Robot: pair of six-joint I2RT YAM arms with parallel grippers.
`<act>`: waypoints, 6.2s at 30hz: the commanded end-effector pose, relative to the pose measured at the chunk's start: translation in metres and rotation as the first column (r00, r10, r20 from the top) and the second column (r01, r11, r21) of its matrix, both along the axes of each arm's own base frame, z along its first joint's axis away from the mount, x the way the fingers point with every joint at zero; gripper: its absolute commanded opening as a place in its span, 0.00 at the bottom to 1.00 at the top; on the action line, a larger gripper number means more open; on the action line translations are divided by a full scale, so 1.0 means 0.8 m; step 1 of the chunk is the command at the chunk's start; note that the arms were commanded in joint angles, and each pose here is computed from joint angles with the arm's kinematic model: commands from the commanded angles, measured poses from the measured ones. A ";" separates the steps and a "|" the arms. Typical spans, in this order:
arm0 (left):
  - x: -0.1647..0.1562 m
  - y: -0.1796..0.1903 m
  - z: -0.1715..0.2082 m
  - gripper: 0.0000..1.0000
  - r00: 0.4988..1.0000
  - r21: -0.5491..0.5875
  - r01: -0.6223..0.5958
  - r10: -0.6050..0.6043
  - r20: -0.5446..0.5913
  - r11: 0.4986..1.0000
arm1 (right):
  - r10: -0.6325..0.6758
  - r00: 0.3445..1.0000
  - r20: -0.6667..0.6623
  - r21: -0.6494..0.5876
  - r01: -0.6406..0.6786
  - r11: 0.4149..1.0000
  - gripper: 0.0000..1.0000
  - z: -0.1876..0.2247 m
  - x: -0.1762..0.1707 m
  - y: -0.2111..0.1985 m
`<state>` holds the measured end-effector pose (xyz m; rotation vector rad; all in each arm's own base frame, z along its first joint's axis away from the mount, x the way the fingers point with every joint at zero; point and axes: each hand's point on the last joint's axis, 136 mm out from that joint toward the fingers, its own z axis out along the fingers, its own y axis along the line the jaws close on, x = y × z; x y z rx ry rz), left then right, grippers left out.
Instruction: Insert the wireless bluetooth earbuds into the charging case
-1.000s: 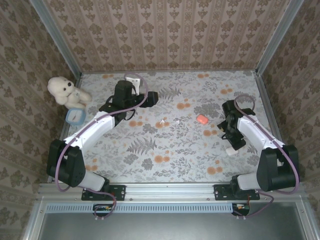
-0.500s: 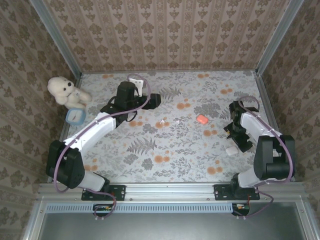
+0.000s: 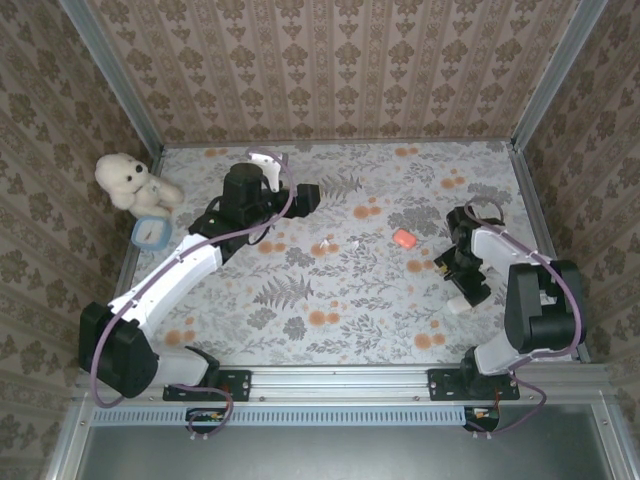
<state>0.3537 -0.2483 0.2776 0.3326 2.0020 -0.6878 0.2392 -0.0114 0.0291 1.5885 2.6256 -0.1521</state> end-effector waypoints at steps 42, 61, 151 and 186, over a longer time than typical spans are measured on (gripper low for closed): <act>-0.026 -0.024 0.018 1.00 0.996 0.051 0.073 -0.075 0.051 0.996 | 0.387 0.891 0.238 0.149 -0.427 0.892 0.93 -0.003 -0.007 0.192; -0.034 -0.013 0.020 1.00 0.996 0.090 0.057 -0.063 0.070 0.994 | 0.663 0.695 0.279 -0.039 -0.681 0.731 0.94 0.083 0.078 0.291; -0.107 -0.019 -0.125 1.00 0.967 -0.333 0.229 -0.252 -0.026 0.915 | 0.313 0.822 0.477 0.171 -0.436 0.884 0.57 0.068 0.115 0.303; -0.074 -0.146 -0.192 0.70 0.931 -0.474 0.309 -0.365 -0.028 0.825 | 0.077 0.838 0.540 0.341 -0.301 0.890 0.56 0.094 0.158 0.306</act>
